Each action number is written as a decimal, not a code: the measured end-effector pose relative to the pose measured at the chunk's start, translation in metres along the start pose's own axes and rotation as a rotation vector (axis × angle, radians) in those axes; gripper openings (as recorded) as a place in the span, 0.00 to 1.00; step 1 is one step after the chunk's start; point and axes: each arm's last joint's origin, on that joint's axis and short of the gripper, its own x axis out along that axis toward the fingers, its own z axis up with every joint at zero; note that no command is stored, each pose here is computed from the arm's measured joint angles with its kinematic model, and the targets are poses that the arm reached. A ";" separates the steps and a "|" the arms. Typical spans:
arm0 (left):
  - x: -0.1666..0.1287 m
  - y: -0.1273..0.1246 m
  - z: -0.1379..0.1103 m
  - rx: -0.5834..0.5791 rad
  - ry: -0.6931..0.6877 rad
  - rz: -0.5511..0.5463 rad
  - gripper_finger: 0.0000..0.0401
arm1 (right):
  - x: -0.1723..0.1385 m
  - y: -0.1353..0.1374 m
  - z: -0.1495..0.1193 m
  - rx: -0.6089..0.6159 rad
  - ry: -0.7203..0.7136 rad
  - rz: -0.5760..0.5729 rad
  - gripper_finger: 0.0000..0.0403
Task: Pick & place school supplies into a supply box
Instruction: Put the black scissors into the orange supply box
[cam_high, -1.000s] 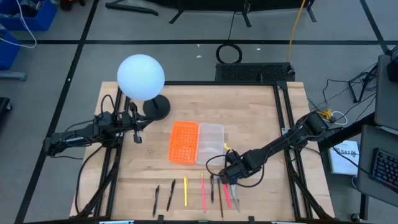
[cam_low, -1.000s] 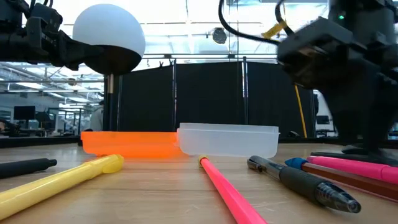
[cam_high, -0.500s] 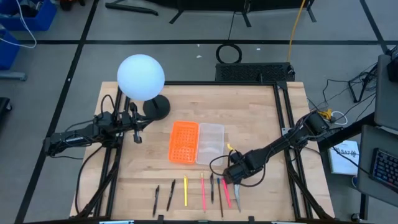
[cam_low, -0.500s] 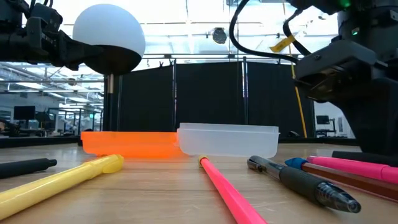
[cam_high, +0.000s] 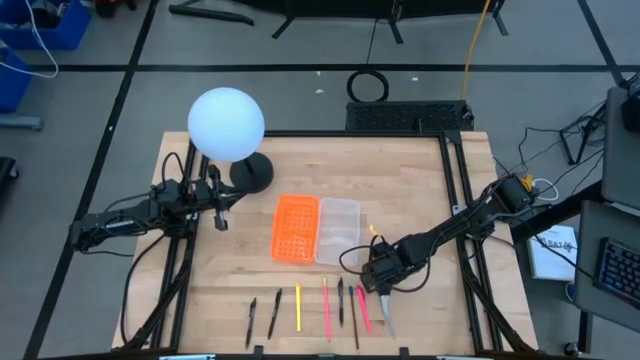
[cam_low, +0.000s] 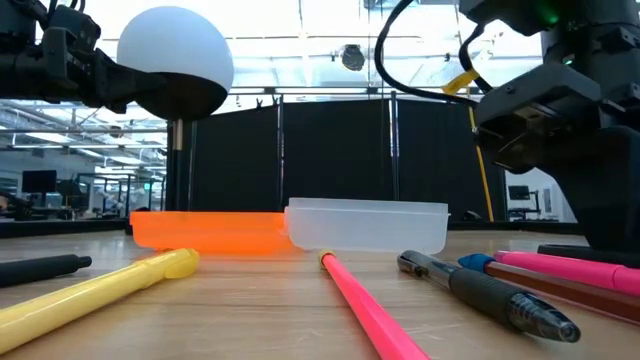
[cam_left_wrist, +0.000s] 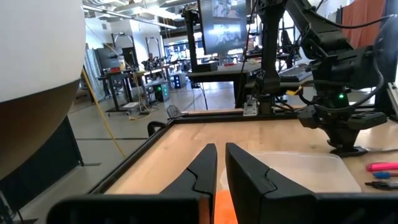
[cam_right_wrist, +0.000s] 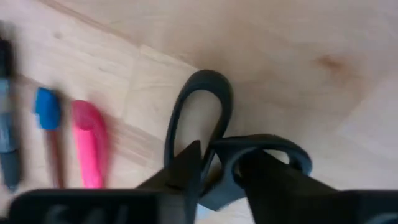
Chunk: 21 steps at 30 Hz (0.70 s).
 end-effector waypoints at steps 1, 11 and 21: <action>0.000 0.000 0.000 0.000 0.000 0.000 0.10 | 0.000 0.000 0.000 0.005 0.002 -0.001 0.16; 0.000 0.000 0.000 -0.017 0.000 0.001 0.10 | -0.005 0.007 0.003 -0.082 -0.013 0.102 0.09; 0.000 0.000 0.000 -0.025 0.000 0.000 0.10 | -0.043 0.004 0.001 -0.088 -0.152 0.230 0.07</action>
